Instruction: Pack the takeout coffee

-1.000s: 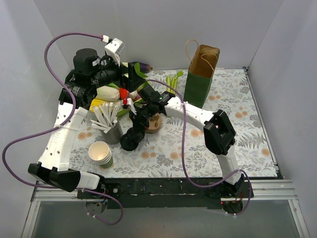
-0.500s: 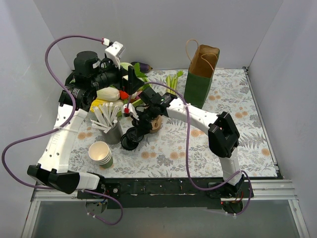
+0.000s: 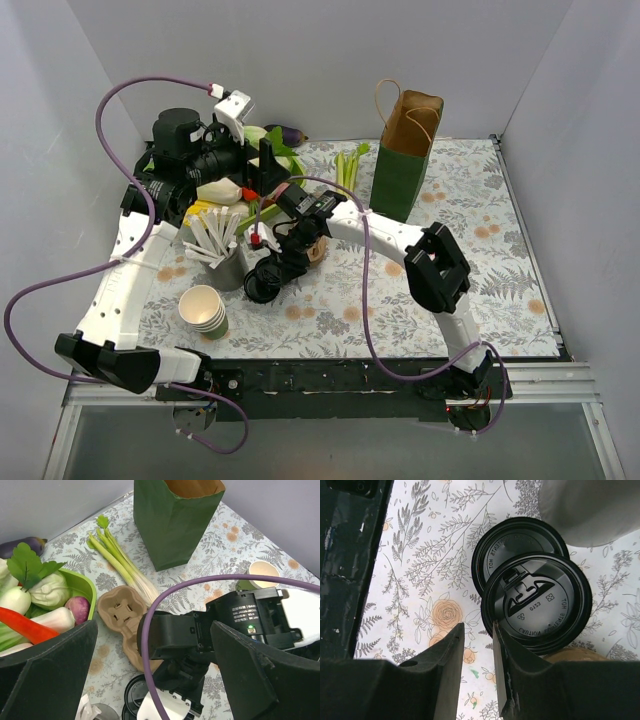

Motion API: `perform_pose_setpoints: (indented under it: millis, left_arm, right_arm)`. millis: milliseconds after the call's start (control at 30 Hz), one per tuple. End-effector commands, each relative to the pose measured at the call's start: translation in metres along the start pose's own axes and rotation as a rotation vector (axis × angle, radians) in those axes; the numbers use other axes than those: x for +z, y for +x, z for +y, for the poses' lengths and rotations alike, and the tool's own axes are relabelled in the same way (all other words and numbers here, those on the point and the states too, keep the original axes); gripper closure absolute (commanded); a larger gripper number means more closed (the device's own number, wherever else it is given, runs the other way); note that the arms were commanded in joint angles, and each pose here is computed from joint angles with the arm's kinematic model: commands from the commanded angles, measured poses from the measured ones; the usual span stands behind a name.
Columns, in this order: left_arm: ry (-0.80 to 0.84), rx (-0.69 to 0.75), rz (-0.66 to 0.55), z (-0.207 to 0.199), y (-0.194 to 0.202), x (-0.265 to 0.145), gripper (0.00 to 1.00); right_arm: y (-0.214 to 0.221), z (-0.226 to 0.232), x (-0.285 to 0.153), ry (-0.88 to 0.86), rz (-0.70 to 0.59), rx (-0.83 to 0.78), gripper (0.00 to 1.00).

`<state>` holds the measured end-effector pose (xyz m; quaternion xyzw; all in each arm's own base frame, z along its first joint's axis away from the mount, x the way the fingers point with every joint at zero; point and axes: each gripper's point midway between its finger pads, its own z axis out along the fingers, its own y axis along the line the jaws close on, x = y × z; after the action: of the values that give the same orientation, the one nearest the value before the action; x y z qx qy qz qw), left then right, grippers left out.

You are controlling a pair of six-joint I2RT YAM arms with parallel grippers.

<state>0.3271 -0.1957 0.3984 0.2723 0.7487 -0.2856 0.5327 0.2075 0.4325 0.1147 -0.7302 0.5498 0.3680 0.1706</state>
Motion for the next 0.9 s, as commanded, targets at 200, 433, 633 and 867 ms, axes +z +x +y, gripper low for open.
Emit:
perform_pose_setpoints:
  millis: [200,433,633,867]
  left_arm:
    - [-0.027,0.026,-0.026,-0.003,-0.003,-0.017,0.02]
    - [-0.03,0.024,-0.022,-0.001,-0.001,-0.014,0.02]
    - [-0.03,0.021,-0.019,0.0,-0.001,-0.012,0.02]
    - [-0.03,0.02,-0.02,0.0,-0.002,-0.011,0.02]
  right_arm:
    - [0.0,-0.002,0.016,-0.052,-0.002,-0.021,0.63]
    - [0.002,0.001,0.024,-0.075,0.007,-0.014,0.69]
    - [0.006,0.002,0.027,-0.081,0.015,-0.004,0.7]
    - [0.007,0.002,0.031,-0.082,0.02,-0.001,0.73]
